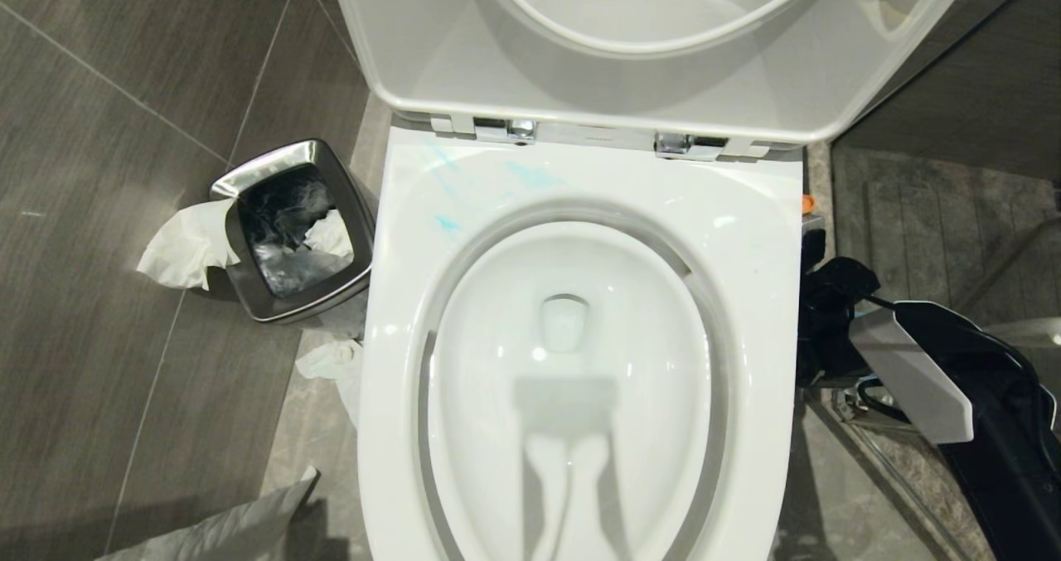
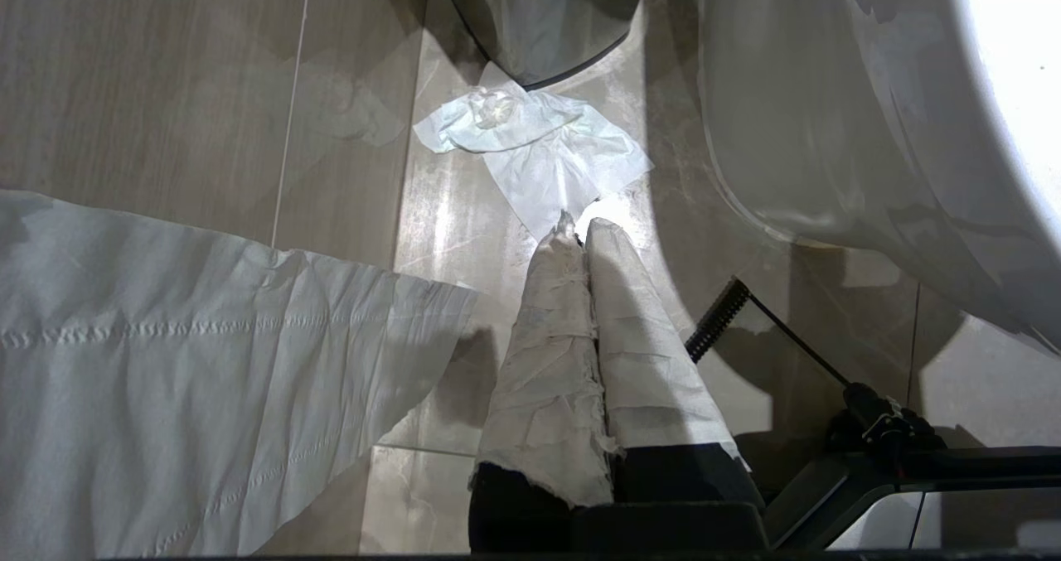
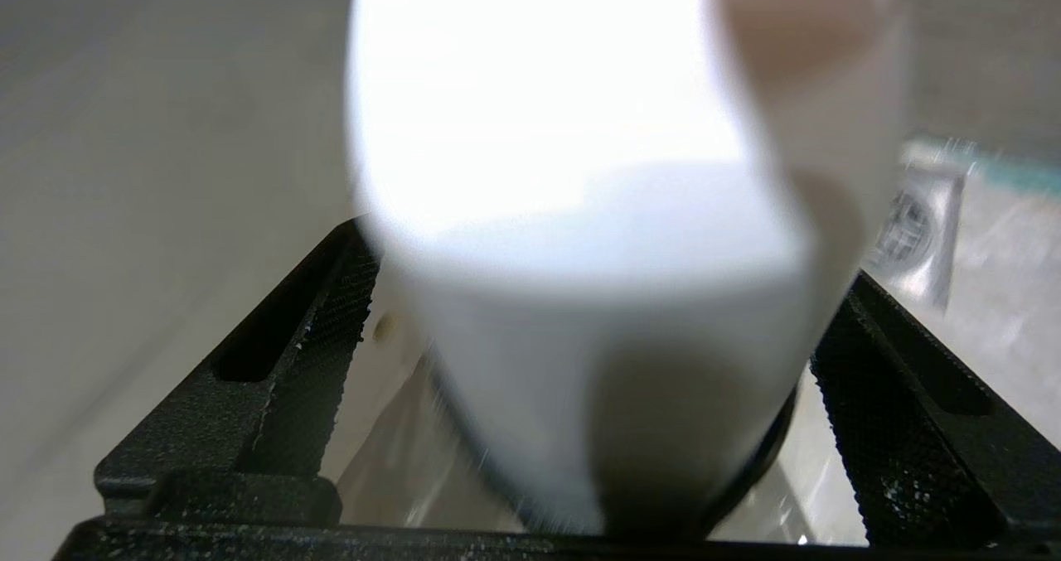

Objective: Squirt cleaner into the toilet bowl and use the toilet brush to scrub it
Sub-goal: Pour in the cleaning agent

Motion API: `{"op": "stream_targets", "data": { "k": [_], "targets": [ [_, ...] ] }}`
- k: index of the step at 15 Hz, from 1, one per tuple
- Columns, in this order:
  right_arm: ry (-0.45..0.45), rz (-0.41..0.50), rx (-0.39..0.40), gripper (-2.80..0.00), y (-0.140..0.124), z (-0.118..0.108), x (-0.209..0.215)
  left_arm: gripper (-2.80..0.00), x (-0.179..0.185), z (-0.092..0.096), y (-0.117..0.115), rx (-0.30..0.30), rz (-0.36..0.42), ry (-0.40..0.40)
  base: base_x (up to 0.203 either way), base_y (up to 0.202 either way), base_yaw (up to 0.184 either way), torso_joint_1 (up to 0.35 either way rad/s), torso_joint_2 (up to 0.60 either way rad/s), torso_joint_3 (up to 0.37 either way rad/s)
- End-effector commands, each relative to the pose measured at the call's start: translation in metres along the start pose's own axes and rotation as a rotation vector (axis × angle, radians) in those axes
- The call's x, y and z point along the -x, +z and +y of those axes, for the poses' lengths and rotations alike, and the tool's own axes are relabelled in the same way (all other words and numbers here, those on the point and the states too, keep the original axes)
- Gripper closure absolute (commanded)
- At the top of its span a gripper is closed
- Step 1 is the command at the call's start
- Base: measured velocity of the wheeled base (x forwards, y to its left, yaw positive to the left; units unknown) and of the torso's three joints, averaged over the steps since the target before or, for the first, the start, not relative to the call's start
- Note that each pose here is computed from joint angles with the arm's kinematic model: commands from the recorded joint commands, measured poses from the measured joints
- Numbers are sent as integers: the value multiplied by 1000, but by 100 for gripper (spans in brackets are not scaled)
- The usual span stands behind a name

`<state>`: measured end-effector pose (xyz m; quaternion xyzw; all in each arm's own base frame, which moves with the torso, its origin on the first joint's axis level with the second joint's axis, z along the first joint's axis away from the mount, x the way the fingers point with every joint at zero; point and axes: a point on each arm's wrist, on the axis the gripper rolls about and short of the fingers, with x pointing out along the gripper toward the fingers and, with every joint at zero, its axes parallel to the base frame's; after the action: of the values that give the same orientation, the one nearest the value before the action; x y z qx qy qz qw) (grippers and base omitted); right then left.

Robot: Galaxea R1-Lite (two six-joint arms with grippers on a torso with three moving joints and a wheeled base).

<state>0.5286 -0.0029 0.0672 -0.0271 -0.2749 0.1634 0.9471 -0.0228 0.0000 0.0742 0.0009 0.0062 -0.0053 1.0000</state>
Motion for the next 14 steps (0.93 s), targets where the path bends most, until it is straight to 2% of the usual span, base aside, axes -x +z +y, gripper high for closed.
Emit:
{"op": "stream_targets", "data": {
  "k": [1, 11, 12, 14],
  "targets": [
    [3, -35, 11, -280, 1, -2, -7, 0, 0, 0, 0, 0, 1, 0, 0, 0, 0, 0, 0, 0],
    [3, -28, 6, -280, -5, -4, -10, 0, 0, 0, 0, 0, 1, 0, 0, 0, 0, 0, 0, 0],
    [1, -29, 6, 0, -5, -4, -10, 0, 0, 0, 0, 0, 1, 0, 0, 0, 0, 0, 0, 0],
    [1, -31, 1, 0, -5, -4, -10, 0, 0, 0, 0, 0, 1, 0, 0, 0, 0, 0, 0, 0]
  ]
}}
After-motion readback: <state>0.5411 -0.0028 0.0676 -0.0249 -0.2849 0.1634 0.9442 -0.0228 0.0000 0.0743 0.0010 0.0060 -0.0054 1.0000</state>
